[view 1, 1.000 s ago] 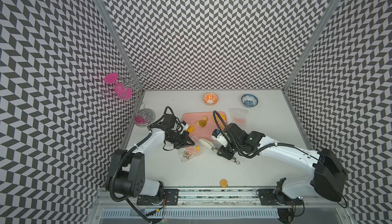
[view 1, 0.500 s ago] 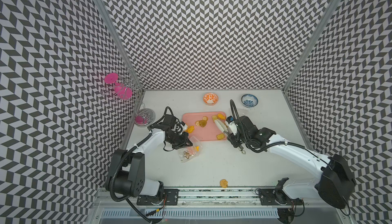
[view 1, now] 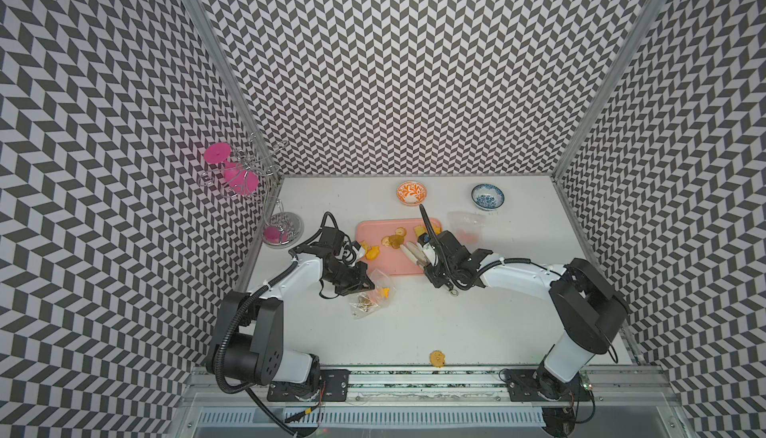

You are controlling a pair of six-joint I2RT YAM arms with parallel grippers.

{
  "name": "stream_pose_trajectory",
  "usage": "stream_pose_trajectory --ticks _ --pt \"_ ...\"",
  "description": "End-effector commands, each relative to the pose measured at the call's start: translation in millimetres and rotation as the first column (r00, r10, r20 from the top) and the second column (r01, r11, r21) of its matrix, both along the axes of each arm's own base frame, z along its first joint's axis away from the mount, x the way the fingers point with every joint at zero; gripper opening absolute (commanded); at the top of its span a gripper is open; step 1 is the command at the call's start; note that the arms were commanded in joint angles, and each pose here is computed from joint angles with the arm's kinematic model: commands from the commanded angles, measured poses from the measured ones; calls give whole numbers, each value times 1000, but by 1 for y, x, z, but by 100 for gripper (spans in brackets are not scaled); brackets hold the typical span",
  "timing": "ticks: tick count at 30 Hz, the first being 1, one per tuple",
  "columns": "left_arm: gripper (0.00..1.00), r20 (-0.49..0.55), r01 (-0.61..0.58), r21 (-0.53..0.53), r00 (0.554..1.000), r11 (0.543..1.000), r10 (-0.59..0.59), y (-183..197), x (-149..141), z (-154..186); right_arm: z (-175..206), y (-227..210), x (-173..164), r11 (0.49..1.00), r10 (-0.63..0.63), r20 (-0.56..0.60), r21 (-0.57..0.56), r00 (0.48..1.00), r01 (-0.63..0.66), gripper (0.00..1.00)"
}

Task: Put the cookies into a resealable bag to prevent moisture
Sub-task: Pick up the cookie from the tray.

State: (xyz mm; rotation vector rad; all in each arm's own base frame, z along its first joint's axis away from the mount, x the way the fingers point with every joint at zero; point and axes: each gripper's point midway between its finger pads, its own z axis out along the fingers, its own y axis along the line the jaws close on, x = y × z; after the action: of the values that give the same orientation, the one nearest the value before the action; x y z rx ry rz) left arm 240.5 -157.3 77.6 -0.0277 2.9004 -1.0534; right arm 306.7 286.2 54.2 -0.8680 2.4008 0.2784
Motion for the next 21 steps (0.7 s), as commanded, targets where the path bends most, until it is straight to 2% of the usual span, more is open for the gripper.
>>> stream_pose_trajectory --ticks 1,14,17,21 --pt "0 1 8 13 1000 1000 -8 3 0 -8 7 12 16 999 -23 128 40 991 18 39" --pt "0 -12 13 10 1000 1000 -13 2 0 -14 -16 14 -10 995 5 176 97 984 -22 43" --pt "0 -14 14 5 1000 1000 -14 2 0 -15 -8 14 -7 995 -1 195 102 981 -19 43" --pt "0 -12 11 3 1000 1000 -11 1 0 -13 24 16 -2 992 -11 230 124 973 -18 45"
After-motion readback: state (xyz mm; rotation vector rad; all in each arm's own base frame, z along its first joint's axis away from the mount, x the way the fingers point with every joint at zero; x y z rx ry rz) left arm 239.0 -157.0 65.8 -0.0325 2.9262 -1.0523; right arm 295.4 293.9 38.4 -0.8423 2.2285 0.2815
